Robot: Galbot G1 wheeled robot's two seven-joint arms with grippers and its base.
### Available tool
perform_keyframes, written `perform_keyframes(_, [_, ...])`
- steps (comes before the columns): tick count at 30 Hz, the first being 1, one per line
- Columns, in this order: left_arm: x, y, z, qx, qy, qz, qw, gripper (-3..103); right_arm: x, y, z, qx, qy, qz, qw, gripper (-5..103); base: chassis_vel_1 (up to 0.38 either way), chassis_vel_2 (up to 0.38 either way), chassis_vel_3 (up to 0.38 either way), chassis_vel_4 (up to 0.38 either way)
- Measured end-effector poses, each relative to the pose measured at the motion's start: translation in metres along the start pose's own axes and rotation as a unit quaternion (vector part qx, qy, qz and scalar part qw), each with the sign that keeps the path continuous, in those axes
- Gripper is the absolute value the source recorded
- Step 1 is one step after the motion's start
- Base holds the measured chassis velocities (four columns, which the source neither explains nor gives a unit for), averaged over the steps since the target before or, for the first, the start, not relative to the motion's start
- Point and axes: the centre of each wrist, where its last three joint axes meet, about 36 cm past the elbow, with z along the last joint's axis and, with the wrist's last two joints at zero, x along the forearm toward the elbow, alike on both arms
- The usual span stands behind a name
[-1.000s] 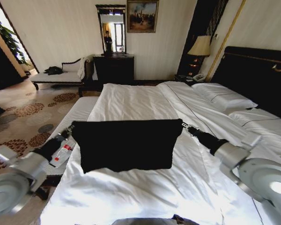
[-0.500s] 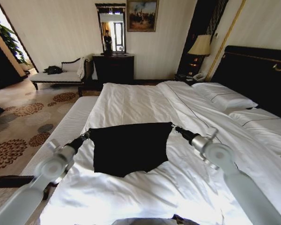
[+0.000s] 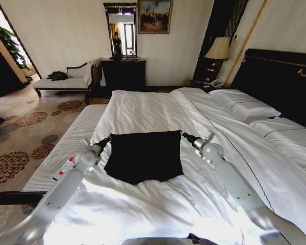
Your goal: Fold the clothes on the bed.
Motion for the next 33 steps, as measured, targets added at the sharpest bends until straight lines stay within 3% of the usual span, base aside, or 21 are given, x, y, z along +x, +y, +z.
perform_keyframes(6, [-0.029, -0.004, 0.013, 0.002, 0.007, -0.003, 1.0000, 0, -0.017, -0.007, 0.006, -0.001, -0.004, 0.006, 1.000, 0, 0.000, 0.000, 0.000, 0.000])
perform_keyframes(13, [-0.031, 0.001, 0.033, 0.002, 0.017, -0.010, 0.9998, 0, -0.015, -0.019, 0.025, 0.000, -0.007, 0.010, 1.000, 0, 0.000, 0.000, 0.000, 0.000])
perform_keyframes(20, [-0.014, 0.005, 0.054, 0.015, 0.005, -0.010, 0.9998, 0, 0.002, -0.034, 0.056, -0.002, -0.034, 0.004, 0.999, 0, 0.000, 0.000, 0.000, 0.000])
perform_keyframes(24, [0.007, 0.018, 0.071, 0.025, 0.000, -0.010, 0.9996, 0, 0.018, -0.043, 0.086, 0.020, -0.038, -0.001, 0.999, 0, 0.000, 0.000, 0.000, 0.000])
perform_keyframes(33, [0.045, 0.040, 0.086, 0.050, -0.017, -0.022, 0.9984, 0, 0.035, -0.045, 0.118, 0.027, -0.043, 0.000, 0.999, 0, 0.000, 0.000, 0.000, 0.000])
